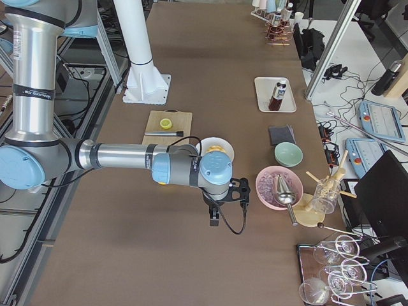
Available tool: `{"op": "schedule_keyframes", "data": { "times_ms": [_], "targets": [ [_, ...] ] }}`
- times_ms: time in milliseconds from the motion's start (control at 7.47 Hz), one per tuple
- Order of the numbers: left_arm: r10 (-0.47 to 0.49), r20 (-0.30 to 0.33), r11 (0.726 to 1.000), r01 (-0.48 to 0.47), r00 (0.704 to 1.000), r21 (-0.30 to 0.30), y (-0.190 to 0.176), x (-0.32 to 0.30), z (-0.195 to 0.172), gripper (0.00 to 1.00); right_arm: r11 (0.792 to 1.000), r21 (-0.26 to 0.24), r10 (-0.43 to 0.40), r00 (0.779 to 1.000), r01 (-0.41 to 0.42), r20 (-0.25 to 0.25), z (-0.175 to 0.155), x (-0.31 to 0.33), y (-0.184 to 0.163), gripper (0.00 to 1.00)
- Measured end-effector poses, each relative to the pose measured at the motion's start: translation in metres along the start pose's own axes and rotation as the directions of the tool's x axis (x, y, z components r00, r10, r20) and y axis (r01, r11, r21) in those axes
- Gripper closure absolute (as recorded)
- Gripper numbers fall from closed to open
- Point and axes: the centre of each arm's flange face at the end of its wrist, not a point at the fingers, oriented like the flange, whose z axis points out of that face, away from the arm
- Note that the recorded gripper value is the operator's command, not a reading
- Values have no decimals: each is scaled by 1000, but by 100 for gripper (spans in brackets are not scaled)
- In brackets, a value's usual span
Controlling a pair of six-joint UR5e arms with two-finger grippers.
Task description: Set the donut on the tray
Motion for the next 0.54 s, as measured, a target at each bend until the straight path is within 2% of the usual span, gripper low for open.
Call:
{"op": "schedule_keyframes", "data": {
  "times_ms": [535],
  "targets": [
    [34,3,999,-34,999,13,-7,7,1,3,1000,19,-18,1000,18,2,-9,-11,-4,0]
  ]
}}
